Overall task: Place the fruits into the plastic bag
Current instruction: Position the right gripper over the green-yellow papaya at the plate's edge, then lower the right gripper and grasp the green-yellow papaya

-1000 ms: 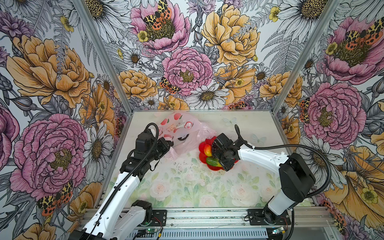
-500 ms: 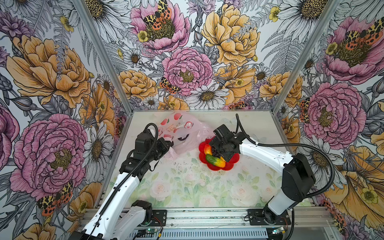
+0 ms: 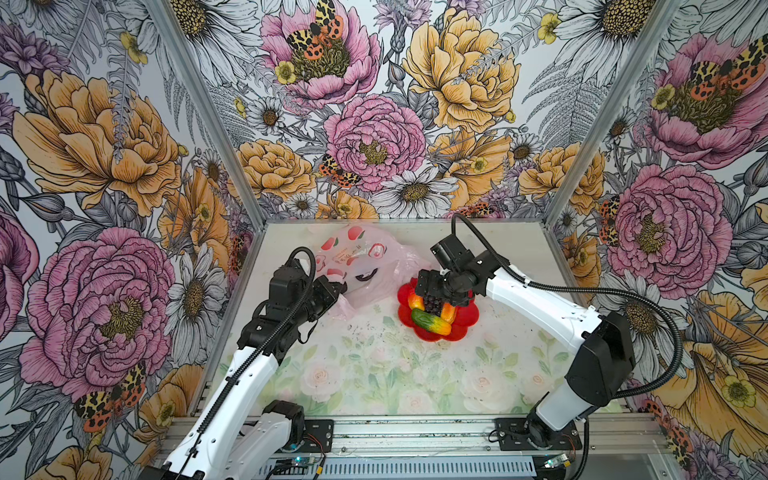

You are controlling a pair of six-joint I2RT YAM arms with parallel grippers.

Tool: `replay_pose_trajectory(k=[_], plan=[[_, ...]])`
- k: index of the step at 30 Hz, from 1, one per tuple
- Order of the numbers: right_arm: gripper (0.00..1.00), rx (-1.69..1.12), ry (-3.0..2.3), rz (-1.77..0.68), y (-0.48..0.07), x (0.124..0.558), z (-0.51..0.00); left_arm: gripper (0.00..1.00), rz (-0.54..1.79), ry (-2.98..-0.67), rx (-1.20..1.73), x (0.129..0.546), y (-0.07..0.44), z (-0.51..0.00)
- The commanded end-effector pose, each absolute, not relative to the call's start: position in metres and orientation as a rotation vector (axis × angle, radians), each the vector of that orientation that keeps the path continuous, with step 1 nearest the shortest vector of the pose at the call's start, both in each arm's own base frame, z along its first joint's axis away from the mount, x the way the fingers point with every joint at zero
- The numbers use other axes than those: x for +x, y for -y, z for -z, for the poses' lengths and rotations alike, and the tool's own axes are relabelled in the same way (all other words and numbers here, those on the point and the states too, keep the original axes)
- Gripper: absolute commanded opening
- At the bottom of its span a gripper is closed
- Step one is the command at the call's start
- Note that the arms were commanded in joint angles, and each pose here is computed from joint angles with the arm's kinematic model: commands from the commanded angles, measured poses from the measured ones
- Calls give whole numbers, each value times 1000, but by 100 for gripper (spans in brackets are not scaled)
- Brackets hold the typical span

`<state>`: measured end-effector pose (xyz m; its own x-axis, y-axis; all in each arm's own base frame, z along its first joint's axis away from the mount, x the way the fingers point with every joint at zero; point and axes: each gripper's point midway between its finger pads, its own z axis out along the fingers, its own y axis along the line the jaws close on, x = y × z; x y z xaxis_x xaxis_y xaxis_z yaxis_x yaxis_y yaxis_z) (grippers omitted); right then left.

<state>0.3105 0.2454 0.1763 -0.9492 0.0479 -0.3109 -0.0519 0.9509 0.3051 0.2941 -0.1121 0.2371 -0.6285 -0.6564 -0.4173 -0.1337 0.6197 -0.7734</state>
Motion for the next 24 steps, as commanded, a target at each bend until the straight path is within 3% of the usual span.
replay_pose_trajectory(k=[1, 6, 13, 24], plan=[[99, -597, -2822, -154, -226, 286, -167, 0, 906, -2113, -585, 293, 109, -244], [99, -899, -2753, -60, -225, 281, -159, 0, 908, -2115, -574, 294, 111, -246], [90, -1138, -2731, 32, -234, 280, -131, 0, 911, -2119, -567, 295, 113, -247], [85, -1231, -2740, 57, -242, 286, -96, 0, 914, -2121, -580, 295, 111, -245]])
